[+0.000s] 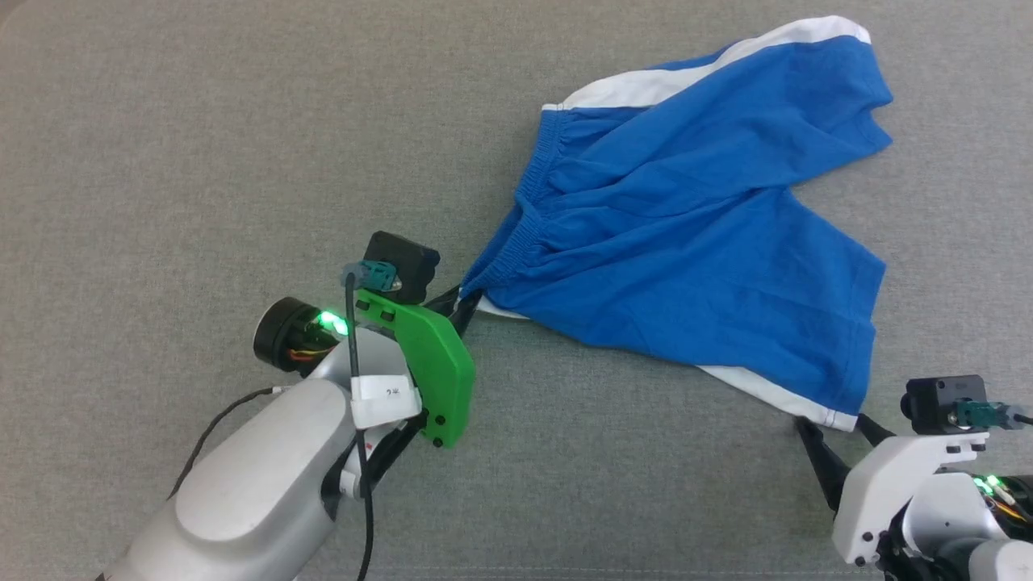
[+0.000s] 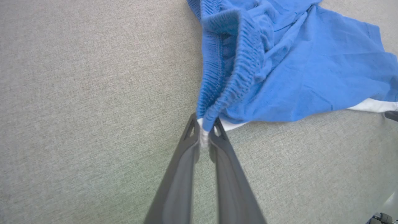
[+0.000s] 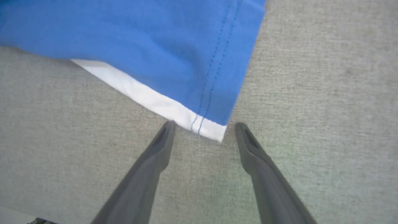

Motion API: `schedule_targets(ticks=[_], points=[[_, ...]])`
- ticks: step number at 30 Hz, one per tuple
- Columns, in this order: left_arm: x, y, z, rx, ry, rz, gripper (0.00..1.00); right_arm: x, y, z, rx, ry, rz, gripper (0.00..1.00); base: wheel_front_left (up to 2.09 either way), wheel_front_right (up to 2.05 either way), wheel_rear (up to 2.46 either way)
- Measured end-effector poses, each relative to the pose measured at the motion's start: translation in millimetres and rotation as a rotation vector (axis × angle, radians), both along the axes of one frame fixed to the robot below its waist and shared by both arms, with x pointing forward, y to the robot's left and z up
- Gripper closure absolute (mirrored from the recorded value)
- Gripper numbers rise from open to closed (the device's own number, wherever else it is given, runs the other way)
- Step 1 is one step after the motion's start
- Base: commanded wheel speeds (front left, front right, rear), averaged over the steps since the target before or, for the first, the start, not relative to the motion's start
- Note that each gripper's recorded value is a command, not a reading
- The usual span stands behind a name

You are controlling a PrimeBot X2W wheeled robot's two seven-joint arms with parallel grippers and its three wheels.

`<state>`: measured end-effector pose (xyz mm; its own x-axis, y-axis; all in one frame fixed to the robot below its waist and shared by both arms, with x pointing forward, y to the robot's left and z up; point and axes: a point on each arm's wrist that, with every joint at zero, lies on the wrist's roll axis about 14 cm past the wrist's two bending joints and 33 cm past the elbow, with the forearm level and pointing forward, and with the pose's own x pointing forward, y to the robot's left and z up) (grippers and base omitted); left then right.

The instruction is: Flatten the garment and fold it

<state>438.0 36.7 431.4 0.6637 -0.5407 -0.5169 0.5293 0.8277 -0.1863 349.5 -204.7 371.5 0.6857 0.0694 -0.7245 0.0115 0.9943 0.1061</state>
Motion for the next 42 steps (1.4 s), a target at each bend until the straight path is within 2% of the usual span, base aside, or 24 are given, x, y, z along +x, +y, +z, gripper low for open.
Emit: schedule_targets(ticks=[5, 6, 7, 8, 9, 17, 24, 29, 34, 37, 42], points=[[-1, 1, -4, 0.000, 0.012, 0.001, 1.00, 5, 4, -7, 0.005, 0.012, 0.012, 0.00, 0.00, 0.00, 0.00], [-1, 1, -5, 0.001, 0.015, 0.001, 1.00, 7, 5, -7, 0.005, 0.008, 0.013, 0.12, 0.00, 0.00, 0.00], [-1, 2, -6, 0.002, 0.017, 0.001, 1.00, 9, 5, -7, 0.006, 0.003, 0.013, 0.51, 0.00, 0.00, 0.00], [-1, 2, -7, 0.003, 0.018, 0.002, 1.00, 10, 5, -8, 0.006, 0.000, 0.013, 0.59, 0.00, 0.00, 0.00], [-1, 3, -7, 0.004, 0.018, 0.002, 1.00, 12, 5, -7, 0.004, -0.009, 0.012, 1.00, 0.00, 0.00, 0.00], [-10, 9, -2, 0.017, 0.011, 0.012, 1.00, 16, -5, 10, -0.012, -0.087, -0.002, 1.00, 0.00, 0.00, 0.00], [-18, 16, 27, -0.027, -0.037, 0.053, 1.00, 24, -18, 71, 0.010, -0.250, 0.016, 1.00, 0.00, 0.00, 0.00], [-21, 25, 68, -0.045, -0.126, 0.067, 1.00, 26, -17, 127, 0.045, -0.343, 0.094, 1.00, 0.00, 0.00, 0.00], [-21, 33, 127, -0.100, -0.231, 0.083, 1.00, 35, -19, 200, 0.012, -0.496, 0.188, 1.00, 0.00, 0.00, 0.00], [-16, 40, 177, -0.110, -0.349, 0.084, 1.00, 41, -17, 248, -0.003, -0.614, 0.230, 1.00, 0.00, 0.00, 0.00], [-13, 53, 258, -0.151, -0.510, 0.098, 1.00, 49, -5, 320, 0.044, -0.781, 0.279, 1.00, 0.00, 0.00, 0.00]])
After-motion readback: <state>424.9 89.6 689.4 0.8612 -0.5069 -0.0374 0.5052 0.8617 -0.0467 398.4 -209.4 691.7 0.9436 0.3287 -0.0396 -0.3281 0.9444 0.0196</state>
